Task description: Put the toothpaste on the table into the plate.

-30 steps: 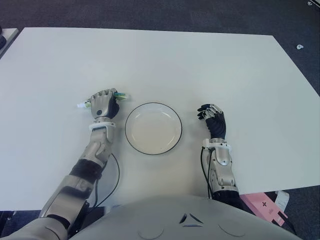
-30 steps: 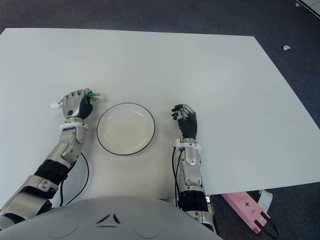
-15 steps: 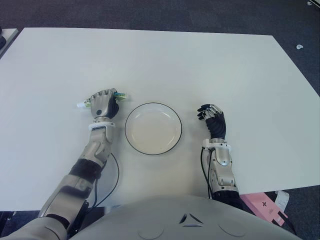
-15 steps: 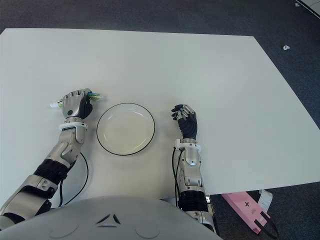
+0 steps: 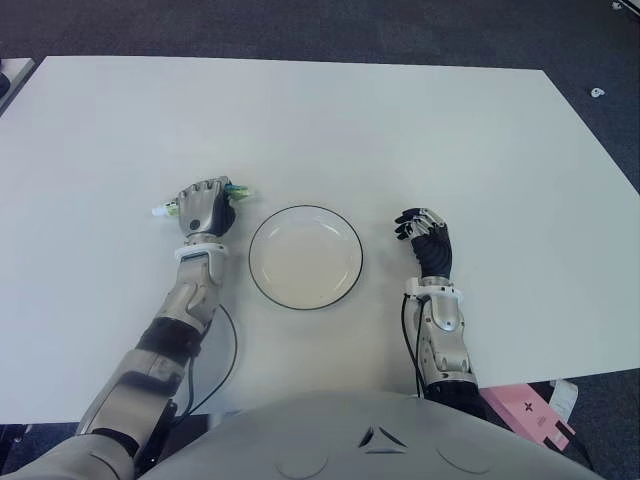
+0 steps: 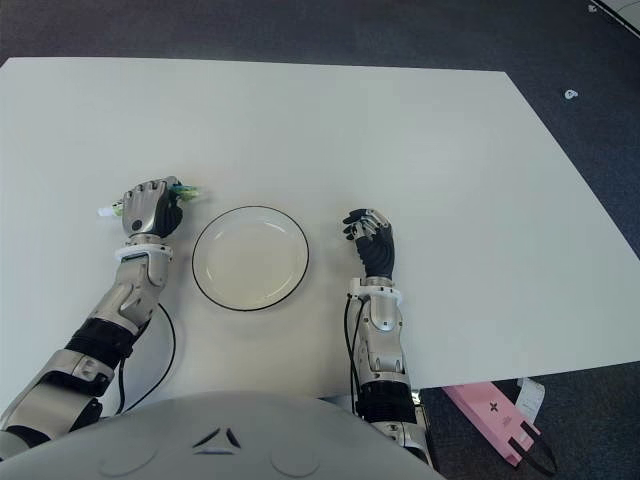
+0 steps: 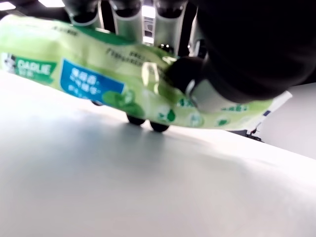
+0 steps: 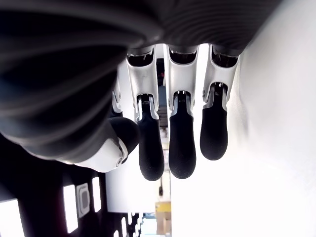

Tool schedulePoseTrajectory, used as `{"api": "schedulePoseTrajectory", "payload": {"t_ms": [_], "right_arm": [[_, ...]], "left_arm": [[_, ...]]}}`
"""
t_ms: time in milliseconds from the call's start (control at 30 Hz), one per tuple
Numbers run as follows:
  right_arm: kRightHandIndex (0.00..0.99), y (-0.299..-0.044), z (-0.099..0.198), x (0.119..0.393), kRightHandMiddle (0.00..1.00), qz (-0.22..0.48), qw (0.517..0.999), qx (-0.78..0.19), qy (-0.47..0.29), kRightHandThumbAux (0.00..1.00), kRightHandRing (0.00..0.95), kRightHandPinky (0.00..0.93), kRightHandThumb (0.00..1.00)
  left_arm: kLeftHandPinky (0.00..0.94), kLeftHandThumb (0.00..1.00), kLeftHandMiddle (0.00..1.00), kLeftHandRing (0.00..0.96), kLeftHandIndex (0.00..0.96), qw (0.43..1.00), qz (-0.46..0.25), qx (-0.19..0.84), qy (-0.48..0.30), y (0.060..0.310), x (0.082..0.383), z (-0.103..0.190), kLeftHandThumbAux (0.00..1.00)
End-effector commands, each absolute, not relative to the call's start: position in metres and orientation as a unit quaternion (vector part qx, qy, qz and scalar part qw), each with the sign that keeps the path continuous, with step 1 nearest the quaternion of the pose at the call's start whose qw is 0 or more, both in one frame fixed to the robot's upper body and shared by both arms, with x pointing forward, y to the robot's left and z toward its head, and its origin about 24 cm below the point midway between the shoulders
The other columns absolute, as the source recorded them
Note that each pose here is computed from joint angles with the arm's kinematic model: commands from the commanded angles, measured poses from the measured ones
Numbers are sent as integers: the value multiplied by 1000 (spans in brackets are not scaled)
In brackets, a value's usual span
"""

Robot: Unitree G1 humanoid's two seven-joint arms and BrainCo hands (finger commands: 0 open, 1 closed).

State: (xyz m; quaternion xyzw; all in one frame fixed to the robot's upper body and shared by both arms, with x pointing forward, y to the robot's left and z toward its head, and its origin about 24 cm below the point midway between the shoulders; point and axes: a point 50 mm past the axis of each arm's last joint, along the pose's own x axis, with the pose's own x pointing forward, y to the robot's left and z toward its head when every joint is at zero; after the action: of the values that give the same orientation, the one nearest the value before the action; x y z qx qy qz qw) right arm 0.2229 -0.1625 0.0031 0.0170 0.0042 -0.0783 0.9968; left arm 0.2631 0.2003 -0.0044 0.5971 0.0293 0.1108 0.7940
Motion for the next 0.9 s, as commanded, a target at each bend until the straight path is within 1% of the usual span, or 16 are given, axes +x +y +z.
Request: {"api": "schedulePoseTrajectory", "payload": {"t_ms": [33,133,333,467,533,633,900], "right_arm": [[429,-165,-13,215,529,-83,995,15,52,730,546,545,706],[429,-165,-13,215,527,-82,995,14,52,730,543,541,706],[429,-164,-14,215,526,-81,995,9,51,730,544,544,705],[429,-164,-15,216,524,-80,995,4,51,730,543,539,705],[429,-164,-15,217,524,-80,996,4,50,730,544,537,705],[429,-164,-16,217,523,-80,995,6,54,730,542,538,706],[429,-164,-16,218,524,-81,995,17,55,729,543,546,706]], "left_arm": [[881,740,884,877,443,780,73,602,153,219,217,-57,698],[881,741,886,878,443,781,83,602,144,222,219,-53,698],[890,741,895,885,443,784,135,598,98,233,229,-19,699],[890,742,896,887,443,787,171,590,50,233,232,15,699],[893,743,897,889,443,788,179,587,39,233,231,23,699],[899,743,900,895,443,783,206,587,-13,230,231,40,700],[904,743,915,908,442,779,245,573,-70,227,235,58,700]]}}
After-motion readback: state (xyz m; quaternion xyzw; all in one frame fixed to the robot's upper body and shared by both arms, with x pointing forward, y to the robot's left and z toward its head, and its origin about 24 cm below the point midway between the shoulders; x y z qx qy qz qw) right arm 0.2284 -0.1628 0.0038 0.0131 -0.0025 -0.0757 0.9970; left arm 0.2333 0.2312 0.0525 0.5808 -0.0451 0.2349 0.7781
